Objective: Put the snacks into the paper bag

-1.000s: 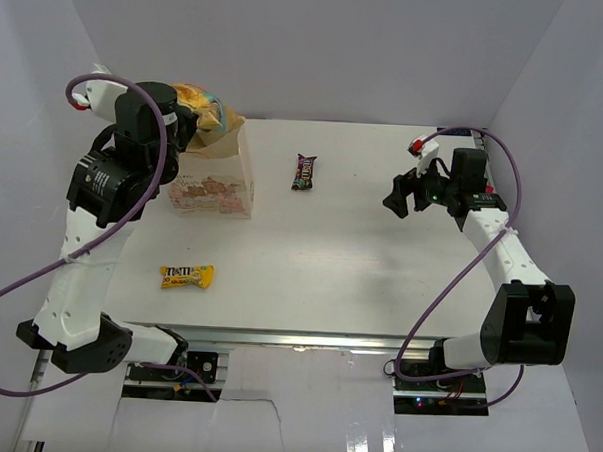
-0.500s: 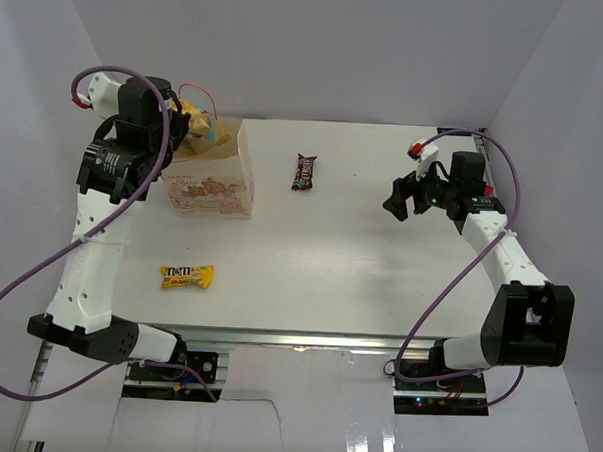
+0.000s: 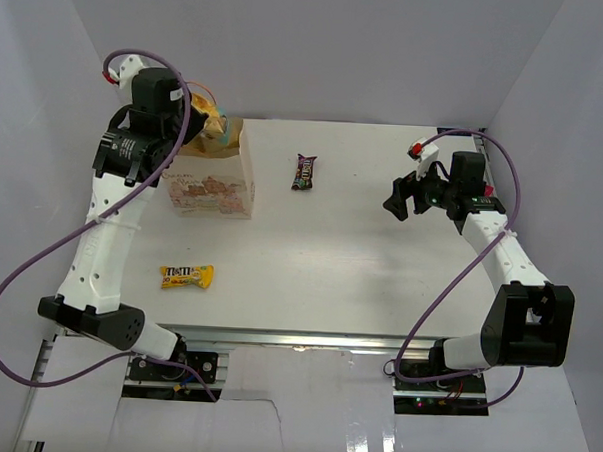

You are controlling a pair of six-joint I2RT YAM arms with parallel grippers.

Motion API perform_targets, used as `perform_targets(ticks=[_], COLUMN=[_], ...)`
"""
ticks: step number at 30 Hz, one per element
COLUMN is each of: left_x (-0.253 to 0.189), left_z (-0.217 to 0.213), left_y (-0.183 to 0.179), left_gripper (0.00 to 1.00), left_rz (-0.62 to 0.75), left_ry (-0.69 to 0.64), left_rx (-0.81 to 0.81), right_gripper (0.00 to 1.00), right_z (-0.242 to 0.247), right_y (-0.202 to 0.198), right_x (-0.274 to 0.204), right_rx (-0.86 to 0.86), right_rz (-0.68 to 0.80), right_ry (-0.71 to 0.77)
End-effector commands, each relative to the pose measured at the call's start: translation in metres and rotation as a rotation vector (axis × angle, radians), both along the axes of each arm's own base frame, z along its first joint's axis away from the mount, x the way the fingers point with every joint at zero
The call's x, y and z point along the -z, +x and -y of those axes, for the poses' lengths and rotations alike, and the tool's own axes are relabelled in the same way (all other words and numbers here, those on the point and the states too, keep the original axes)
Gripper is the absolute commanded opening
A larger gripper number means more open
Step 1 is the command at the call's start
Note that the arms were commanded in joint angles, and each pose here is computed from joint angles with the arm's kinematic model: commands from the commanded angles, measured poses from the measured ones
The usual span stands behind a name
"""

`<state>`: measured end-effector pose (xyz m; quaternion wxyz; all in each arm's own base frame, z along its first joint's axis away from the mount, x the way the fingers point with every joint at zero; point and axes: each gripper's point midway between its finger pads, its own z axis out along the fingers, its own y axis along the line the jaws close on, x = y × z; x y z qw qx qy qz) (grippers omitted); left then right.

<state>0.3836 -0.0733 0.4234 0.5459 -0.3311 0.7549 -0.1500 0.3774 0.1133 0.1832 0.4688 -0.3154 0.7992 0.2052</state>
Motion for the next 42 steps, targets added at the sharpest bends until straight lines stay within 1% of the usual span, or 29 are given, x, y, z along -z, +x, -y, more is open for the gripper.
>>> perform_targets(ticks=[1,8,9,11,12,13,14,17,18,22,28,30,31,32,34,35,36,37,38,39,40,41,42], left_x=[-0.036,-0.019,-0.015,-0.012,-0.01,-0.01,-0.009,-0.01,-0.012,-0.015,-0.019,-0.025,-0.029,-0.04,-0.049,-0.057,-0.051,-0.049,-0.052,-0.04,-0.035,-0.029,-0.034], left_z=[0.0,0.0,0.0,0.0,0.0,-0.001,-0.002,-0.003,-0.003,-0.003,-0.001,-0.002,-0.001,0.0,0.003,0.0,-0.005,-0.003,-0.006,-0.009,-0.011,-0.012,-0.02], left_y=[-0.006,-0.012,-0.013,-0.013,-0.015,-0.016,-0.017,-0.019,-0.019,-0.018,-0.017,-0.019,-0.021,-0.026,-0.035,-0.038,-0.054,-0.062,-0.069,-0.088,-0.098,-0.107,-0.132], left_gripper=[0.0,0.0,0.01,0.09,0.18,0.24,0.33,0.45,0.5,0.63,0.71,0.79,0.82,0.87,0.91,0.96,0.98,0.98,0.98,0.98,0.98,0.98,0.98], left_rz=[0.101,0.052,0.042,0.035,0.031,0.032,0.031,0.033,0.037,0.042,0.051,0.073,0.086,0.136,0.193,0.238,0.255,0.276,0.315,0.326,0.336,0.342,0.388], left_ry=[0.049,0.06,0.061,0.054,0.052,0.05,0.048,0.046,0.046,0.045,0.053,0.068,0.113,0.143,0.217,0.273,0.297,0.319,0.345,0.349,0.348,0.335,0.313], left_rx=[0.06,0.073,0.073,0.068,0.069,0.065,0.061,0.057,0.057,0.057,0.07,0.082,0.118,0.147,0.221,0.234,0.242,0.27,0.277,0.288,0.294,0.294,0.276], right_gripper=[0.9,0.9,0.9,0.9,0.9,0.9,0.9,0.9,0.9,0.9,0.9,0.9,0.9,0.9,0.9,0.9,0.91,0.94,0.99,0.94,0.92,0.92,0.92], right_z=[0.002,0.001,0.001,0.0,0.0,0.0,0.0,0.0,0.0,-0.001,0.001,0.005,0.007,0.019,0.041,0.058,0.07,0.076,0.102,0.112,0.122,0.147,0.156], right_y=[0.004,0.006,0.005,0.006,0.006,0.006,0.005,0.005,0.005,0.004,0.005,0.008,0.011,0.018,0.036,0.046,0.057,0.053,0.074,0.082,0.084,0.101,0.106], right_x=[-0.01,-0.012,-0.012,-0.013,-0.014,-0.014,-0.013,-0.014,-0.014,-0.013,-0.011,-0.01,-0.011,-0.008,-0.001,0.002,0.025,0.04,0.018,0.038,0.042,0.042,0.044], right_rx=[0.01,0.009,0.008,0.007,0.007,0.005,0.004,0.004,0.004,0.001,0.004,0.01,0.017,0.07,0.211,0.294,0.326,0.335,0.407,0.435,0.496,0.596,0.645], right_rz=[0.047,0.046,0.045,0.046,0.048,0.048,0.046,0.048,0.048,0.046,0.046,0.061,0.073,0.083,0.068,0.054,-0.023,-0.128,-0.124,-0.204,-0.257,-0.256,-0.265], right_ry=[0.006,0.013,0.015,0.016,0.016,0.017,0.017,0.017,0.017,0.019,0.009,-0.021,-0.039,-0.086,-0.14,-0.166,-0.19,-0.191,-0.162,-0.15,-0.134,-0.178,-0.204])
